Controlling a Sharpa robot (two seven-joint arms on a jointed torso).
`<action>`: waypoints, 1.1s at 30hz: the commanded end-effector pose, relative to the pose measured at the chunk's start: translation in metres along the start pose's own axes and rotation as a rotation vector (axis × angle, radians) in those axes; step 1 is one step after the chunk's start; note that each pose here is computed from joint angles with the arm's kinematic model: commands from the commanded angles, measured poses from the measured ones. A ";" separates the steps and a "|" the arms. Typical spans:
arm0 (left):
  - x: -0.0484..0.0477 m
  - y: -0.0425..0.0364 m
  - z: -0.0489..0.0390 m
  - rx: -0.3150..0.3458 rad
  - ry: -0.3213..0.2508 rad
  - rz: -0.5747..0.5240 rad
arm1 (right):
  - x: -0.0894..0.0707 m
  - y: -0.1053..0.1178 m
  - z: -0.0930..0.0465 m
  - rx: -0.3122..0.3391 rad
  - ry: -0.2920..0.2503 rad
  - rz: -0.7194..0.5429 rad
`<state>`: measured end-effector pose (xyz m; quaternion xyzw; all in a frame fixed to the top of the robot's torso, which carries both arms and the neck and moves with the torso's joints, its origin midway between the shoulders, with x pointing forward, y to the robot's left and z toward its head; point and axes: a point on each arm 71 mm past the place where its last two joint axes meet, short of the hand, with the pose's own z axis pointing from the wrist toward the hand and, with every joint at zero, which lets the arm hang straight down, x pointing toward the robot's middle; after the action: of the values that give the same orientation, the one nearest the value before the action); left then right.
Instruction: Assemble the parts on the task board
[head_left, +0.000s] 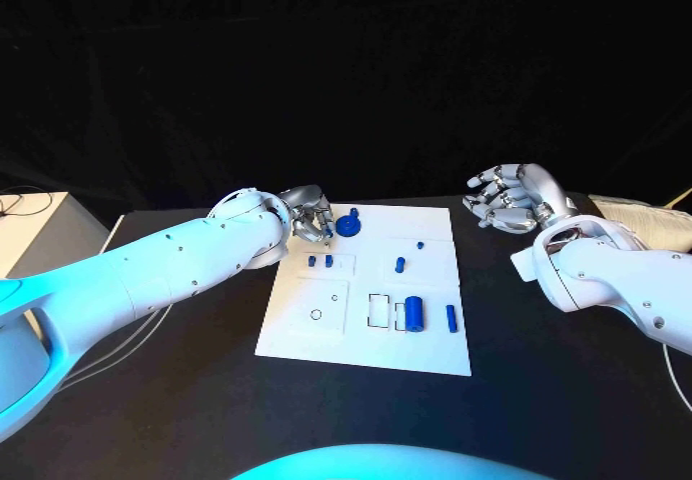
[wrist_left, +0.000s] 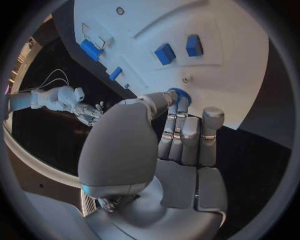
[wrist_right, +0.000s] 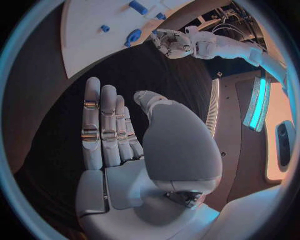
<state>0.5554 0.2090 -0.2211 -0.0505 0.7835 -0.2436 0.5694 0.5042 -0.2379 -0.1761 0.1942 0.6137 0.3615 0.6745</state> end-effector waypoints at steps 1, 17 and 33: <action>0.0023 0.0002 0.0007 -0.007 0.031 0.012 | 0.000 0.002 0.000 -0.018 0.003 -0.006; 0.0073 0.0063 0.0019 -0.035 0.058 0.028 | 0.000 0.002 0.000 -0.019 0.003 -0.006; 0.0094 0.0051 0.0019 -0.035 0.080 0.022 | 0.000 0.002 0.000 -0.016 0.002 -0.003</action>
<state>0.5557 0.2121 -0.2312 -0.0454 0.8051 -0.2230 0.5477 0.5040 -0.2377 -0.1761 0.1943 0.6137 0.3618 0.6744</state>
